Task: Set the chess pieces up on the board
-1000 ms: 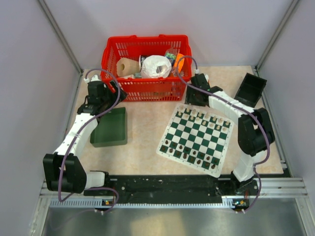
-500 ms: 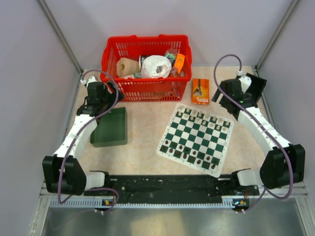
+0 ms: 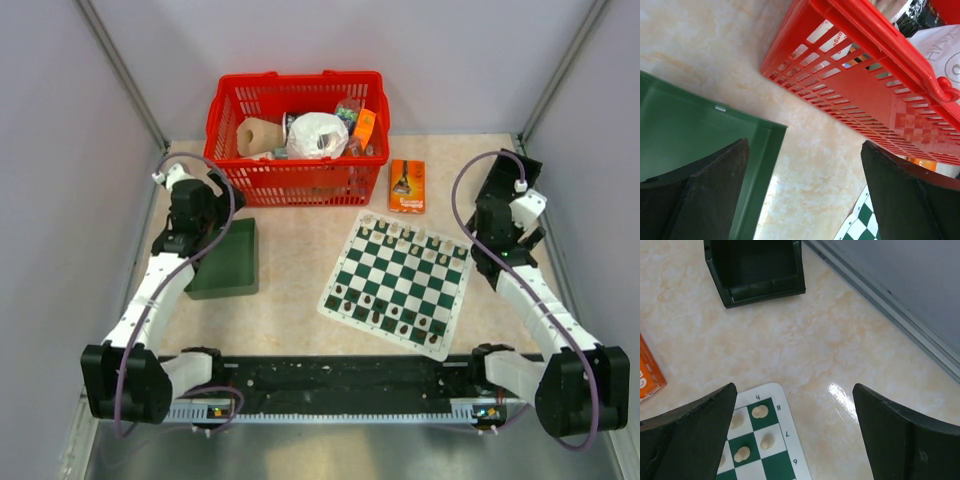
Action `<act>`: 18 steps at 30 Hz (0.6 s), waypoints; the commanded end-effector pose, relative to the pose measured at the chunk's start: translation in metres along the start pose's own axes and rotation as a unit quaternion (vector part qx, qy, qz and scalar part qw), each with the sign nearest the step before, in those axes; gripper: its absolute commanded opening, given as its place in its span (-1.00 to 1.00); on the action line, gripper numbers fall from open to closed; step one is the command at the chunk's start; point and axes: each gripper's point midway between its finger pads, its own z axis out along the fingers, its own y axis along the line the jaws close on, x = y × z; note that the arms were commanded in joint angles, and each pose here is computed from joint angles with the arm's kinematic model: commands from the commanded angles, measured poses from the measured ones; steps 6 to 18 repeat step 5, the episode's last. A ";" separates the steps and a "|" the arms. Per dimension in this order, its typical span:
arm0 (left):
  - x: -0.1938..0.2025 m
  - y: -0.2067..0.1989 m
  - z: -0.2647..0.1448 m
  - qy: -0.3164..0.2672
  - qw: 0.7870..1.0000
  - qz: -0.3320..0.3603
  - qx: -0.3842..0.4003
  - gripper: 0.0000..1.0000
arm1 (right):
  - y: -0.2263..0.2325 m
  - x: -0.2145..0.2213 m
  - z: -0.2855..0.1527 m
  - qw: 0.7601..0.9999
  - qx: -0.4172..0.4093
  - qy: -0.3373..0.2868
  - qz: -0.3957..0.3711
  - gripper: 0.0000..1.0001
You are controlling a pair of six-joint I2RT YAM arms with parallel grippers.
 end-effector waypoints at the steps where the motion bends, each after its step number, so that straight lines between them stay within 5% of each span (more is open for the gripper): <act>1: -0.021 -0.006 -0.004 -0.045 0.999 0.009 0.012 0.97 | 0.005 -0.033 0.002 0.997 -0.006 -0.073 0.006 0.98; 18: -0.021 -0.004 -0.007 -0.044 0.999 0.021 0.009 0.97 | 0.008 -0.034 0.008 0.997 -0.005 -0.075 -0.022 0.98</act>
